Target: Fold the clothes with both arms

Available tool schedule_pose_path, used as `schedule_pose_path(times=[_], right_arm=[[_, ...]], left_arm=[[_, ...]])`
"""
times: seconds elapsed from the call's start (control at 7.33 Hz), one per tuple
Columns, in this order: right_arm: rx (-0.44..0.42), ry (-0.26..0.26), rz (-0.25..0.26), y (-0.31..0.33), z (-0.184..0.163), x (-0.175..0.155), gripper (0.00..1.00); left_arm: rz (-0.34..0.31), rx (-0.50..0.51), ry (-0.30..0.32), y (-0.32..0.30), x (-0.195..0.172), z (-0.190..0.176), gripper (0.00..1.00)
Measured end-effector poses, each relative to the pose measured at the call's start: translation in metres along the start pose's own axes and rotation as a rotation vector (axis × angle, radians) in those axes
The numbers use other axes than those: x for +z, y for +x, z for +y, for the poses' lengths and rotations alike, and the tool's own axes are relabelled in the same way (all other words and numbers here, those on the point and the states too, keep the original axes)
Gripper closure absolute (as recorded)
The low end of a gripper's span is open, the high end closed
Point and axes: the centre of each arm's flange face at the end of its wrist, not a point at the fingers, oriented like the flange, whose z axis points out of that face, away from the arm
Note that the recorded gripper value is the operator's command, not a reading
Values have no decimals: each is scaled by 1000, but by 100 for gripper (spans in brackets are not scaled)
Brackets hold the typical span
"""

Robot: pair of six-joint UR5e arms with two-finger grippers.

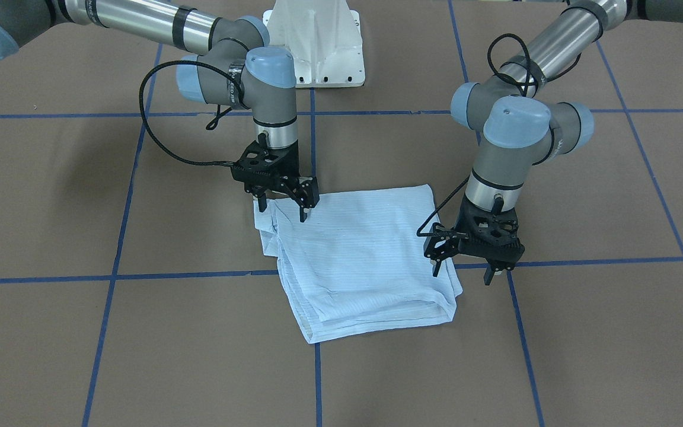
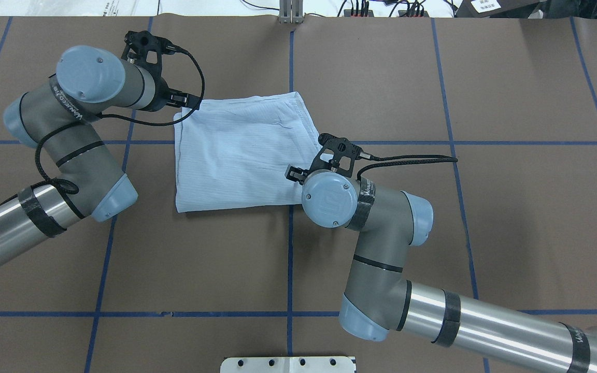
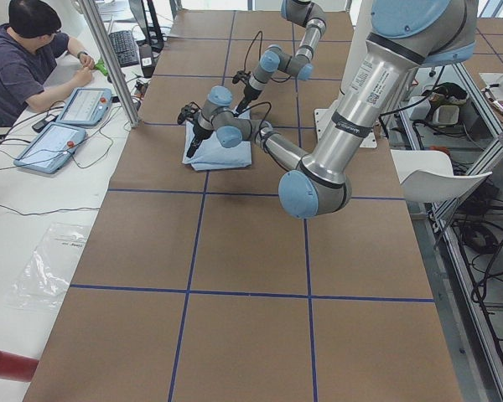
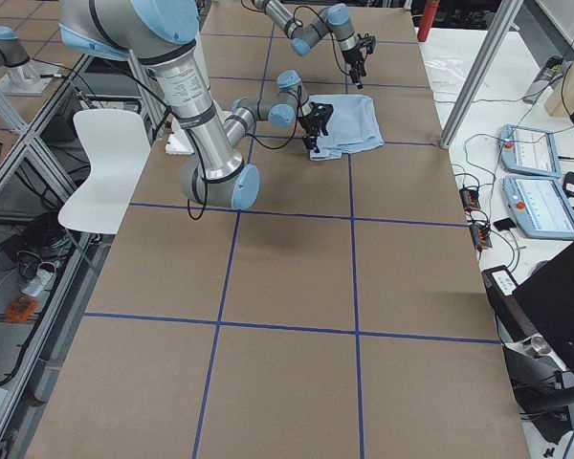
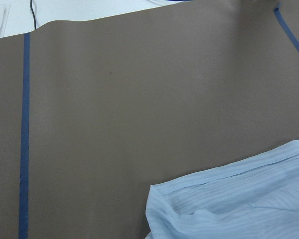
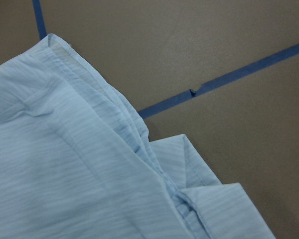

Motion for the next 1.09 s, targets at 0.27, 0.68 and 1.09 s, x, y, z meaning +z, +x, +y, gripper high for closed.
schedule_pose_path(times=[0.27,0.68,1.09], right_arm=[[-3,-2,-7,-3,1,-3,0],[-41,-36,-14,-7,-51,-29,0],[-244,-123,104,43,-185,-56,0]], left_arm=[[1,0,1,0,-1,1,0],[19,1,-7,-3,-10,5,0],[51,62,-29,-35,-53,18,0]])
